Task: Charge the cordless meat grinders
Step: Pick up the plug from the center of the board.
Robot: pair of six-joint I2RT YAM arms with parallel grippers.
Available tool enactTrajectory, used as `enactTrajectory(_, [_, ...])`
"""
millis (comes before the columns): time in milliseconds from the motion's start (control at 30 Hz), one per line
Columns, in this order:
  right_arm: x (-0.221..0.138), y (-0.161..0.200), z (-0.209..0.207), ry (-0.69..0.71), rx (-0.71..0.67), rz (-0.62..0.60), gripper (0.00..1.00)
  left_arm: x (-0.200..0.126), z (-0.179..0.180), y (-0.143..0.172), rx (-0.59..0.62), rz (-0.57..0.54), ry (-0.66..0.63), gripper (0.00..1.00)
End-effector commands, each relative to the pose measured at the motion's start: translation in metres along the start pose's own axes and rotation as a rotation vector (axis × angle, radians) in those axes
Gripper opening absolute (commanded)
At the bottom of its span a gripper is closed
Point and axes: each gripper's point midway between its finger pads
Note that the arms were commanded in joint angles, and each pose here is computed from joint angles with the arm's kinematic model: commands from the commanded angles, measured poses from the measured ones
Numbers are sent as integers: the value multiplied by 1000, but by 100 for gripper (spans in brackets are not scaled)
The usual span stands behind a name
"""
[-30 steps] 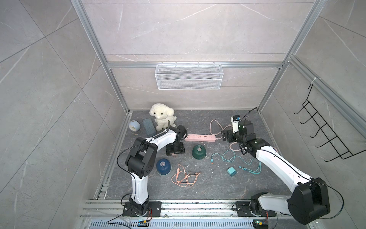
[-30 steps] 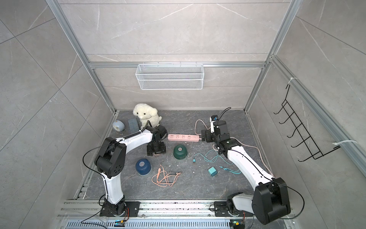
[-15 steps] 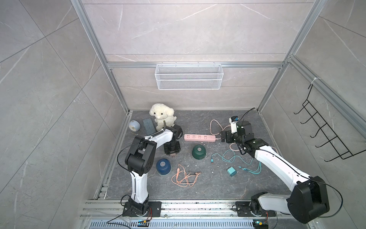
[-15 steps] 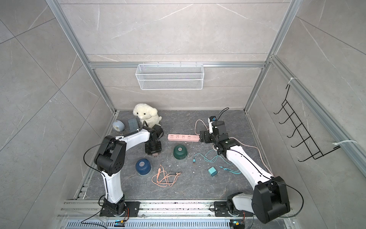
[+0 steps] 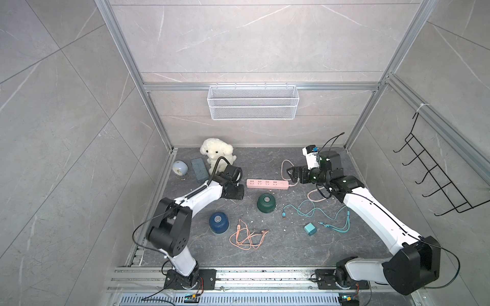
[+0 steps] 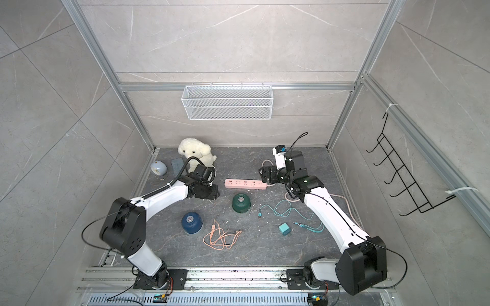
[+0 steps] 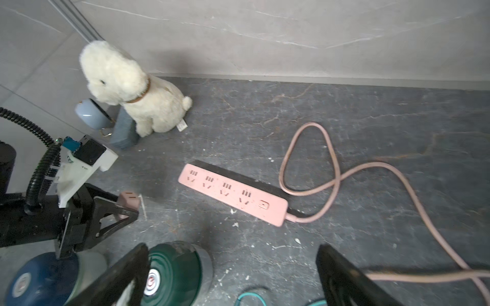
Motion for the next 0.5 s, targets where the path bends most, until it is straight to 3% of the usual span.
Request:
enactTrajectory(0, [7, 3, 37, -204, 58, 76, 100, -35, -42, -61, 261, -337, 152, 14])
enactTrajectory(167, [20, 4, 73, -347, 58, 139, 96, -51, -84, -60, 525, -465, 225, 13])
enactTrajectory(467, [47, 20, 111, -439, 50, 238, 92, -68, -116, -60, 681, -595, 188, 12])
Point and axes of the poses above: each gripper's point midway between its finger pads, its own x axis out along the fingers, its own z axis along the line the jaws close on, y = z × x, and after that the axes turned 1 degree about -x, right-handed
